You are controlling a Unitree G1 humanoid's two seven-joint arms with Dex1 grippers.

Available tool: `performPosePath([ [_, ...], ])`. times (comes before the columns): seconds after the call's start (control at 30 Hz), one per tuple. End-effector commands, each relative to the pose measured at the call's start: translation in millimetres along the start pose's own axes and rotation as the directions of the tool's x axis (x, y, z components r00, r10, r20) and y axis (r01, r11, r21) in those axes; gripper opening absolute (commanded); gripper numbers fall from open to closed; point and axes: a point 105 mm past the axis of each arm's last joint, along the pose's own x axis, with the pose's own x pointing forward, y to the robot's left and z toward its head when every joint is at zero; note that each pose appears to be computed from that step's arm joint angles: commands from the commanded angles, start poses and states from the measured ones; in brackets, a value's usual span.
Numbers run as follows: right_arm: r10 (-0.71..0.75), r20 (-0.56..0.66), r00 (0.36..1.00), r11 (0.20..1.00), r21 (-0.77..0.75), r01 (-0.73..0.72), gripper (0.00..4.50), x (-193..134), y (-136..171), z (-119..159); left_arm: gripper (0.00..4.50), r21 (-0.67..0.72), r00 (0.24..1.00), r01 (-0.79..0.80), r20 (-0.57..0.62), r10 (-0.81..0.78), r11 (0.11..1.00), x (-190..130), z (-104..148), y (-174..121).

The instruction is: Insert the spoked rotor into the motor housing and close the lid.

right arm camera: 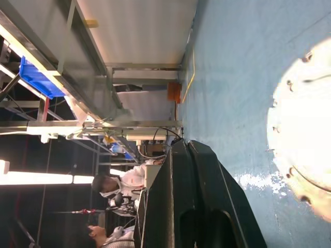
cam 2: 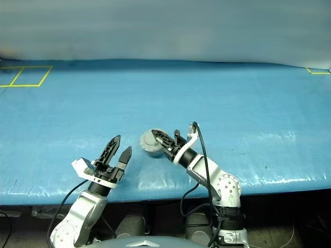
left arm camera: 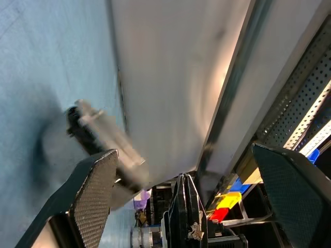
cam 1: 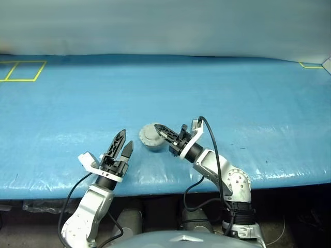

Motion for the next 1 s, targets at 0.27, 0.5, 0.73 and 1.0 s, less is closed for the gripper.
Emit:
performPosePath([
  [0.27,0.028,-0.013,1.0,0.999,-0.039,-0.029,0.04,-1,10,-3,4.5,0.01,0.998,0.052,-0.022,-0.052,0.999,4,-6,-14],
  [0.5,0.014,0.028,1.0,0.996,-0.09,-0.012,0.04,-3,10,2,4.5,0.121,0.998,0.061,-0.026,-0.058,0.991,9,0,-22],
  [0.73,-0.12,0.218,0.968,0.942,-0.282,0.18,0.04,-14,-8,31,4.5,0.238,0.996,0.093,-0.022,-0.09,0.967,14,11,-36],
  [1.0,-0.257,0.554,0.792,0.513,-0.617,0.597,0.0,-48,-30,84,3.94,0.473,0.999,0.046,-0.015,-0.045,0.88,24,28,-40],
])
